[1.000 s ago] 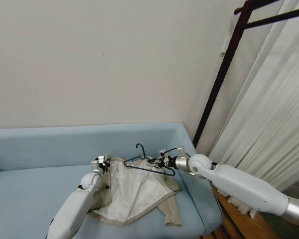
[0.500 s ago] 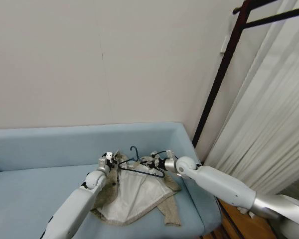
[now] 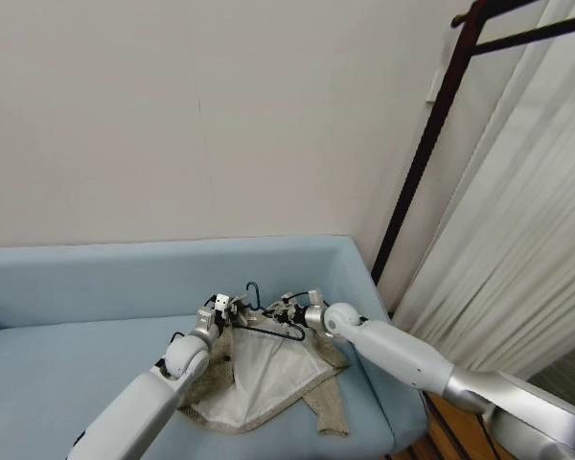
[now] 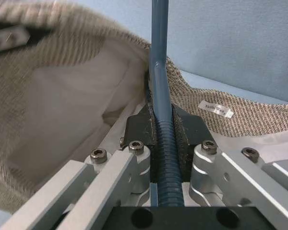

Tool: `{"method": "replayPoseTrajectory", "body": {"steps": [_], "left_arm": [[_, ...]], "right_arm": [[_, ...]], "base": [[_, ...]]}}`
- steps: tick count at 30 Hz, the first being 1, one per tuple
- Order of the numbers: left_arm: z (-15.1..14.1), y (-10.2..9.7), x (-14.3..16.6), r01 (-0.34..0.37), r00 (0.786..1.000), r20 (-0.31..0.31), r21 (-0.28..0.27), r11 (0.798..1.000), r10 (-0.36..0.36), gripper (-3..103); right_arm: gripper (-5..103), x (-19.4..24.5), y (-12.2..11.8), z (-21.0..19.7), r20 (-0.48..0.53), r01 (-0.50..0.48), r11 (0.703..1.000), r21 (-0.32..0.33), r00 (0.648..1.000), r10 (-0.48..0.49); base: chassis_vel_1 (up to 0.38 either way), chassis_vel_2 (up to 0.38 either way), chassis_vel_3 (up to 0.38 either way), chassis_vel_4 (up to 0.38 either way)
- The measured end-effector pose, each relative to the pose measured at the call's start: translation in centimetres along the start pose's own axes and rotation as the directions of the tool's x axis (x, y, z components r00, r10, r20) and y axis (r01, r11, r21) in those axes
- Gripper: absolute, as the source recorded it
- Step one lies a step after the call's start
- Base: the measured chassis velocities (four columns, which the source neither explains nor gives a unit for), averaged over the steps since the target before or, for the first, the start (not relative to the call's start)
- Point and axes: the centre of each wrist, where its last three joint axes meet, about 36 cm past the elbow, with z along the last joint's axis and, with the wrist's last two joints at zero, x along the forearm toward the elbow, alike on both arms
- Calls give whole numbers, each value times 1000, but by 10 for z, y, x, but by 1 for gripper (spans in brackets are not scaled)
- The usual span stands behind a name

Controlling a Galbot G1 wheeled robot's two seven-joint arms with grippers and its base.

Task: Pick up the clothes from the sofa and hang them on the clothes hanger.

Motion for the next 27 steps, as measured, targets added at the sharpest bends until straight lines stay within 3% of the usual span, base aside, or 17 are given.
{"method": "replayPoseTrajectory", "body": {"steps": [8, 14, 27], "left_arm": [[26, -9, 11, -15, 998, -60, -66, 998, 12, 1], [43, -10, 18, -37, 995, -100, -114, 993, 26, 1], [62, -29, 7, -61, 989, -139, -100, 993, 47, 1]], "right_arm": [[8, -21, -18, 6, -21, -17, 999, 27, 1000, 18], [8, -37, -17, 11, -33, -10, 998, 58, 999, 12], [8, -74, -14, 25, -58, 4, 996, 86, 998, 1]], "base": [[0, 0, 0, 0], [0, 0, 0, 0], [0, 0, 0, 0]]}}
